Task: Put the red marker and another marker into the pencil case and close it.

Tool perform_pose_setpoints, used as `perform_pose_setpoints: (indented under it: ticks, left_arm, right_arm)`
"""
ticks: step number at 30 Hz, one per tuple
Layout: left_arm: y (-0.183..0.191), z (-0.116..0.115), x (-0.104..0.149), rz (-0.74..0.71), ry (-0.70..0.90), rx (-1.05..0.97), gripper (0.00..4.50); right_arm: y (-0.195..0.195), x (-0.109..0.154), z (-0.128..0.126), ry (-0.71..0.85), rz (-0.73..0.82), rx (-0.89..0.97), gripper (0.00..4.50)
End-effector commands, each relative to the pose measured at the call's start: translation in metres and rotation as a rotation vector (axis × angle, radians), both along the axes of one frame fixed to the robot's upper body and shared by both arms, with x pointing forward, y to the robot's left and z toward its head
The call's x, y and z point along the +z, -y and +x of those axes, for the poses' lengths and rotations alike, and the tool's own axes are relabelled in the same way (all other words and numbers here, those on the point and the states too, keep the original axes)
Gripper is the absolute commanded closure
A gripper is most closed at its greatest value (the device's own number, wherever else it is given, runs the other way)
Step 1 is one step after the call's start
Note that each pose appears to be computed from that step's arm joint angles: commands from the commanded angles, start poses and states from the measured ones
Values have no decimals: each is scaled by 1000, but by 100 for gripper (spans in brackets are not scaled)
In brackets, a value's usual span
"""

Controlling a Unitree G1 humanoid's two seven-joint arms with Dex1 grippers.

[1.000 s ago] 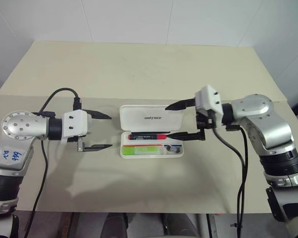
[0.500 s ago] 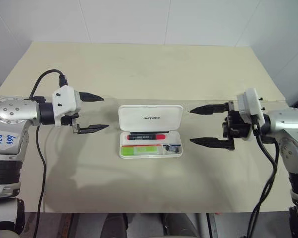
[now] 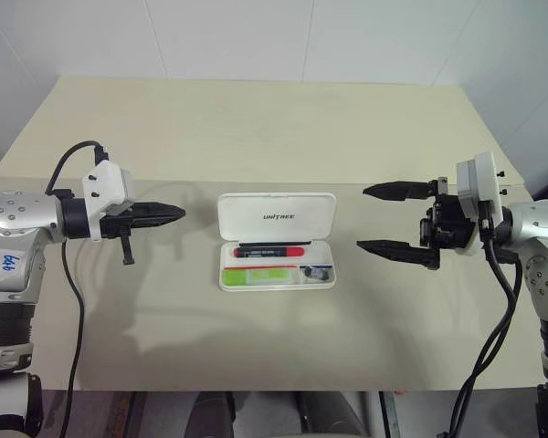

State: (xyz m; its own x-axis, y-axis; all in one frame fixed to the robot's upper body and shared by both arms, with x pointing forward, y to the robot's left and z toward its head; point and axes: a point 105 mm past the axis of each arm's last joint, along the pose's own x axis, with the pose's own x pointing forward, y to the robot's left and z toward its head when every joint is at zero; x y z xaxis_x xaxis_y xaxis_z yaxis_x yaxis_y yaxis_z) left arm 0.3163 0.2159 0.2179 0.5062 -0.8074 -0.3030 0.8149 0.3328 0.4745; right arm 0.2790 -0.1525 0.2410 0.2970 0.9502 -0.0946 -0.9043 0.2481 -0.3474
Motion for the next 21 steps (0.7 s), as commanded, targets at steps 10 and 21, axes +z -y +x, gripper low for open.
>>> perform_pose_setpoints:
  ticks: [10, 21]
  left_arm:
    - [35, 50, -12, -156, 39, 138, 448]
    - [68, 52, -25, -186, 25, 19, 448]
  right_arm:
    - [-13, 15, 0, 83, 26, 12, 0]
    - [-17, 15, -4, 87, 37, -5, 0]
